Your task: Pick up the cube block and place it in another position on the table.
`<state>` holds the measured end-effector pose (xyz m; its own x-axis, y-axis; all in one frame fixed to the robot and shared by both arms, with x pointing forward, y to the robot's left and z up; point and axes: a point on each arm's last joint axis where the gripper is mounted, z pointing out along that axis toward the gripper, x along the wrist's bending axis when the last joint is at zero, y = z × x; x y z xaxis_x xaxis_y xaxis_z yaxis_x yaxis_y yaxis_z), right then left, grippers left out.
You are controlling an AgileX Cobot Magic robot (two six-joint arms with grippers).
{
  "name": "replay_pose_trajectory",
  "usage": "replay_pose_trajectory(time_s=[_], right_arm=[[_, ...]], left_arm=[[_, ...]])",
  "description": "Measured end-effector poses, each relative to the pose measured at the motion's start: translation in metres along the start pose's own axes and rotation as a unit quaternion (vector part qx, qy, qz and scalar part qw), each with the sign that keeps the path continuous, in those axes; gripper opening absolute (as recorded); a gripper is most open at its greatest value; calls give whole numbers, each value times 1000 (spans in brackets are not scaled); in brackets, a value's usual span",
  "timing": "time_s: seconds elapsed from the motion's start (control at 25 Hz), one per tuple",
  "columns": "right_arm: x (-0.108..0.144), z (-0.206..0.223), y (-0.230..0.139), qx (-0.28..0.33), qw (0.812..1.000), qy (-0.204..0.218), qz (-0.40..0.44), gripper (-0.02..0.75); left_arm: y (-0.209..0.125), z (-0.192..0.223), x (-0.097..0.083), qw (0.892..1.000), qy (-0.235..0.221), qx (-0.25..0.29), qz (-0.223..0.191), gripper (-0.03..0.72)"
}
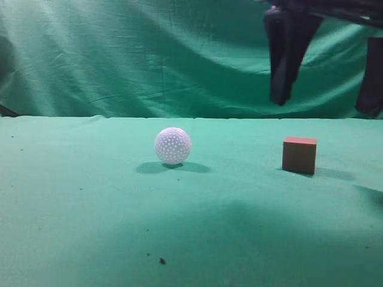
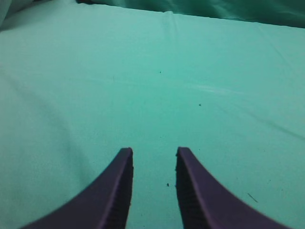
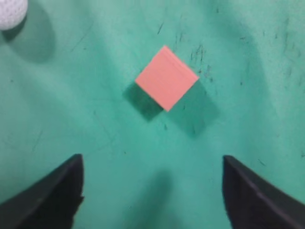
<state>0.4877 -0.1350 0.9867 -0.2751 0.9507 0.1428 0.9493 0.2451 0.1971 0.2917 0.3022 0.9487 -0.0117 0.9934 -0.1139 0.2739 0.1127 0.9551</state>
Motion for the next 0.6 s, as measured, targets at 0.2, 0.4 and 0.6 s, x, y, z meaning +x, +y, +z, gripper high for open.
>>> replay_pose_trajectory(time_s=[0.2,0.4,0.6], right_arm=[[1,14,8,-15,1000,2,23,582],[-1,36,11,-4,1000,-4,26,564],[-1,51,15,4,999,-10,34,513]], left_arm=[[0,0,0,1000,0,0,0,262],[0,0,0,1000,0,0,0,262],[0,0,0,1000,0,0,0,262]])
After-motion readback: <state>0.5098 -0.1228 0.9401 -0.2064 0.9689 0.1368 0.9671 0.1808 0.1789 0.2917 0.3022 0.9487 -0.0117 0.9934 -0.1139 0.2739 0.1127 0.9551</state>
